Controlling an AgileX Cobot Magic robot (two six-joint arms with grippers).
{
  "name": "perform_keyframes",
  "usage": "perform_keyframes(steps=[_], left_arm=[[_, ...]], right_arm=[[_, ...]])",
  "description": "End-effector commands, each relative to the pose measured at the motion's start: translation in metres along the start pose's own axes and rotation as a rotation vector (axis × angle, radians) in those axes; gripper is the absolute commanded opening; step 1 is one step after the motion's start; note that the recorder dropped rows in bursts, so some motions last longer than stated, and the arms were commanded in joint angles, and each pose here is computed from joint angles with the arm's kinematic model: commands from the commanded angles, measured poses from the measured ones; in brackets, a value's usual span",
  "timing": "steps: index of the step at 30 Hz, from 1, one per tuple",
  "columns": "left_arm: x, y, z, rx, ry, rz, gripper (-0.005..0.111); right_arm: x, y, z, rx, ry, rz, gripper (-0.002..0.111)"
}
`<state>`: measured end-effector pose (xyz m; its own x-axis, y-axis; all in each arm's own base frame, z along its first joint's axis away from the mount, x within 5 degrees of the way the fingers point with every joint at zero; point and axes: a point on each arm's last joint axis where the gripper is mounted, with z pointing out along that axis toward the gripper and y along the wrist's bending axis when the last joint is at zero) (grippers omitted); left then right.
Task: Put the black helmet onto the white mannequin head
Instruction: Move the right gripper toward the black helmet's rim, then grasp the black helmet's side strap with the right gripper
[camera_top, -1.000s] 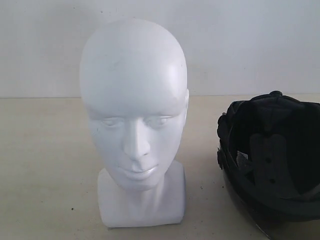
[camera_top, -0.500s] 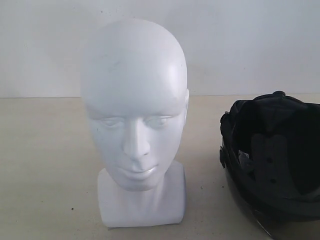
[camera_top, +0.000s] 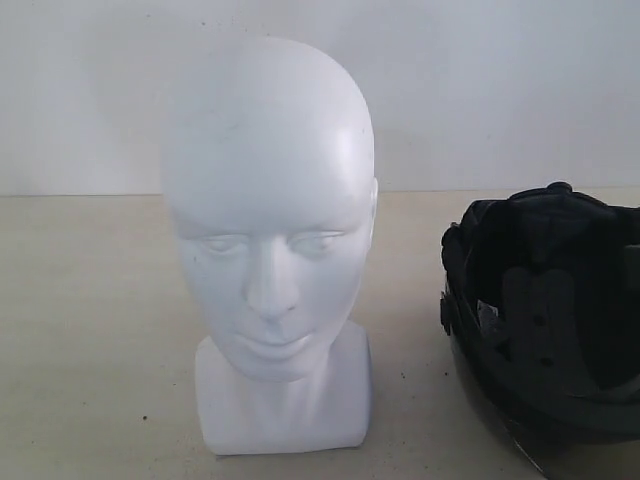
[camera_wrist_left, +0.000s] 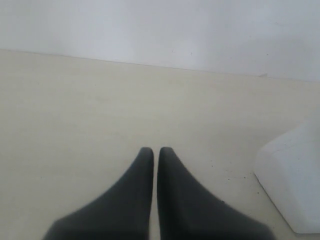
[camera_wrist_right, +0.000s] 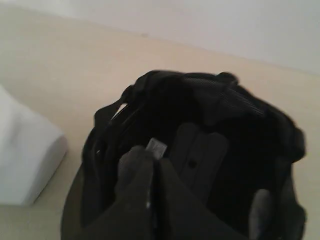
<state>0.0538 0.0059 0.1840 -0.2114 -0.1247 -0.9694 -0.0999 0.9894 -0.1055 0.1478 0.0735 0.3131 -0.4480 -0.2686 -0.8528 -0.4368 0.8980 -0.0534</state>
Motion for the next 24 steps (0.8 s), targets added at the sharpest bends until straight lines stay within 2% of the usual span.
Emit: perform_keyframes(steps=[1, 8, 11, 14, 15, 17, 20, 24], left_arm=[[-0.002, 0.0, 0.0, -0.001, -0.009, 0.0, 0.005], [-0.002, 0.0, 0.0, -0.001, -0.009, 0.0, 0.005], [-0.002, 0.0, 0.0, -0.001, -0.009, 0.0, 0.005], [-0.002, 0.0, 0.0, -0.001, -0.009, 0.0, 0.005], [-0.002, 0.0, 0.0, -0.001, -0.009, 0.0, 0.005], [-0.002, 0.0, 0.0, -0.001, -0.009, 0.0, 0.005], [-0.002, 0.0, 0.0, -0.001, -0.009, 0.0, 0.005], [-0.002, 0.0, 0.0, -0.001, -0.009, 0.0, 0.005]], right_arm=[[-0.016, 0.022, 0.031, -0.07, 0.222, -0.055, 0.0], [-0.013, 0.03, 0.086, 0.023, 0.544, -0.02, 0.0], [-0.007, 0.035, 0.106, 0.013, 0.587, -0.013, 0.01], [-0.006, 0.04, 0.12, -0.009, 0.593, 0.022, 0.038], [-0.006, 0.043, 0.126, -0.005, 0.59, 0.087, 0.064], [-0.009, 0.043, 0.128, 0.014, 0.574, 0.169, 0.08], [-0.013, 0.047, 0.132, -0.013, 0.522, 0.229, 0.077], [-0.008, 0.05, 0.149, -0.017, 0.516, 0.241, 0.077]])
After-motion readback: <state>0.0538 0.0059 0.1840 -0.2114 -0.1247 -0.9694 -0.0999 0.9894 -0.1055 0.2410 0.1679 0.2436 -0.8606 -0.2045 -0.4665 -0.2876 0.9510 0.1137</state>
